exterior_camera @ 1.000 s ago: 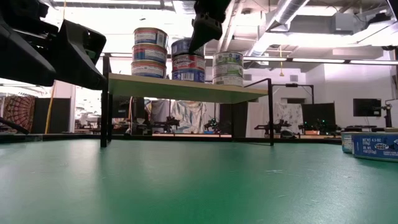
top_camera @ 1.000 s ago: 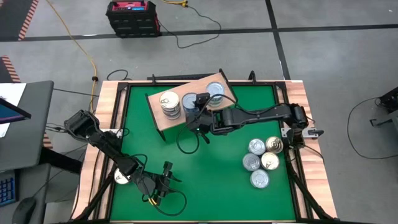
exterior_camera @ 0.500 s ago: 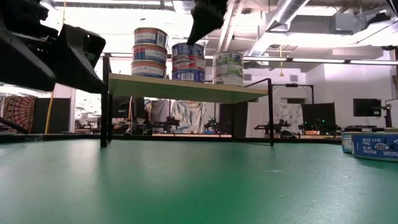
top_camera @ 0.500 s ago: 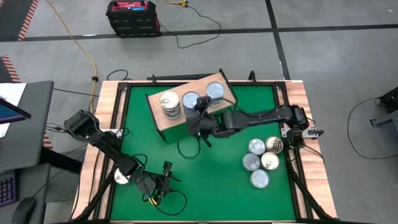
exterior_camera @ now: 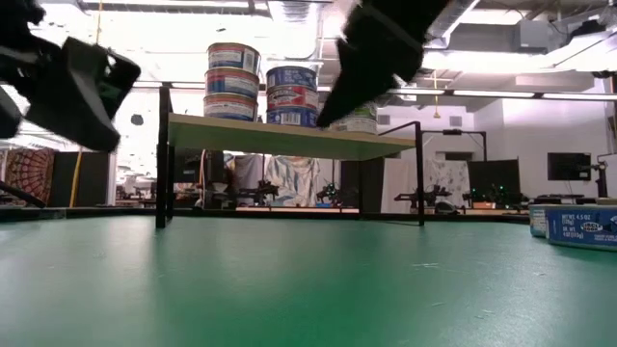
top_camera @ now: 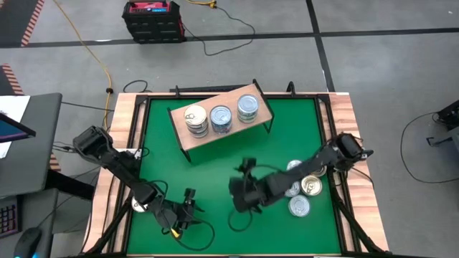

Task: Stack canned seafood by type on shelf
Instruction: Stack the blue pink tuna can on top of the blue pink tuna can on the shelf

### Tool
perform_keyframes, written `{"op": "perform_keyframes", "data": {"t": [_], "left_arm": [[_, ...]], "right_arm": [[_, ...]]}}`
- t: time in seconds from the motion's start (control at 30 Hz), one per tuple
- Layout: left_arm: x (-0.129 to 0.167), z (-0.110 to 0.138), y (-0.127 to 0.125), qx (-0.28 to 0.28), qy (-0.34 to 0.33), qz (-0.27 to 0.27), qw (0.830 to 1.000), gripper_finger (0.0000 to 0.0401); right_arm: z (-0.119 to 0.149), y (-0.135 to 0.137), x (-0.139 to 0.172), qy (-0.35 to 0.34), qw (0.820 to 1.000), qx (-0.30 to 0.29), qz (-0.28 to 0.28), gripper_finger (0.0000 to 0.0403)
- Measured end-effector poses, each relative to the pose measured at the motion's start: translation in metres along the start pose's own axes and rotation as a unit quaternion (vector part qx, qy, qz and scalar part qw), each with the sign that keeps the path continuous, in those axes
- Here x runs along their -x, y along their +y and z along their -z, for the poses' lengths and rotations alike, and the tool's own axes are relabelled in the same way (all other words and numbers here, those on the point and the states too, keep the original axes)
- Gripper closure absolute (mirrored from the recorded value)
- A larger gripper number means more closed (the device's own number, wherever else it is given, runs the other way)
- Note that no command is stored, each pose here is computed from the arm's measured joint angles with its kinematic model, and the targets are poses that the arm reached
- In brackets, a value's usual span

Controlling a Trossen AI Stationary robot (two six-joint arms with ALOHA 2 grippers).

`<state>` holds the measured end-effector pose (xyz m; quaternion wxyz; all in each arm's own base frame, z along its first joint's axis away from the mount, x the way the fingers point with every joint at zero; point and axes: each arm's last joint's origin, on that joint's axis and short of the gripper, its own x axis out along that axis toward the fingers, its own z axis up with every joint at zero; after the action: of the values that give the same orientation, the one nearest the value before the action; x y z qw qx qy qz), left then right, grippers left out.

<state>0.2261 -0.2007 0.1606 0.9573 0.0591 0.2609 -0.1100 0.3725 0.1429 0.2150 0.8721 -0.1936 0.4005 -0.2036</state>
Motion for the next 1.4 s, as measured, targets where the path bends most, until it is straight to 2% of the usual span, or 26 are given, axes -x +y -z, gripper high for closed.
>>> {"op": "perform_keyframes", "data": {"t": [0.1, 0.23, 0.4, 0.53, 0.67, 0.9, 1.03, 1.23, 1.33, 1.4], "left_arm": [[0.007, -0.016, -0.001, 0.021, 0.031, -0.01, 0.999, 0.0221], [0.015, -0.031, 0.0, 0.015, 0.083, -0.025, 0.996, 0.0221], [0.03, -0.047, -0.001, 0.035, 0.19, 0.002, 0.981, 0.0221], [0.045, -0.053, 0.0, 0.075, 0.295, 0.019, 0.952, 0.0221], [0.058, -0.045, 0.003, 0.109, 0.393, 0.015, 0.913, 0.0221], [0.081, -0.02, 0.01, 0.125, 0.533, -0.071, 0.834, 0.0221], [0.086, -0.008, 0.008, 0.14, 0.564, -0.088, 0.809, 0.0221], [0.09, 0.012, 0.007, 0.124, 0.576, -0.119, 0.799, 0.0221], [0.09, 0.016, 0.008, 0.11, 0.559, -0.141, 0.81, 0.0221], [0.086, 0.016, 0.008, 0.099, 0.531, -0.146, 0.829, 0.0221]], "right_arm": [[0.014, 0.023, 0.002, -0.036, 0.998, -0.041, -0.024, 0.0127], [0.023, 0.045, 0.01, -0.087, 0.99, -0.086, -0.067, 0.0127], [0.03, 0.063, 0.024, -0.133, 0.98, -0.113, -0.099, 0.0127], [0.035, 0.068, 0.027, -0.144, 0.978, -0.117, -0.096, 0.0127], [0.036, 0.066, 0.025, -0.14, 0.981, -0.105, -0.09, 0.0127], [0.033, 0.059, 0.016, -0.135, 0.983, -0.099, -0.077, 0.0127], [0.031, 0.053, 0.009, -0.131, 0.984, -0.101, -0.067, 0.0127], [0.027, 0.047, 0.003, -0.137, 0.985, -0.09, -0.059, 0.0127], [0.024, 0.045, 0.002, -0.145, 0.984, -0.083, -0.057, 0.0127], [0.023, 0.044, 0.001, -0.147, 0.984, -0.08, -0.056, 0.0127]]}}
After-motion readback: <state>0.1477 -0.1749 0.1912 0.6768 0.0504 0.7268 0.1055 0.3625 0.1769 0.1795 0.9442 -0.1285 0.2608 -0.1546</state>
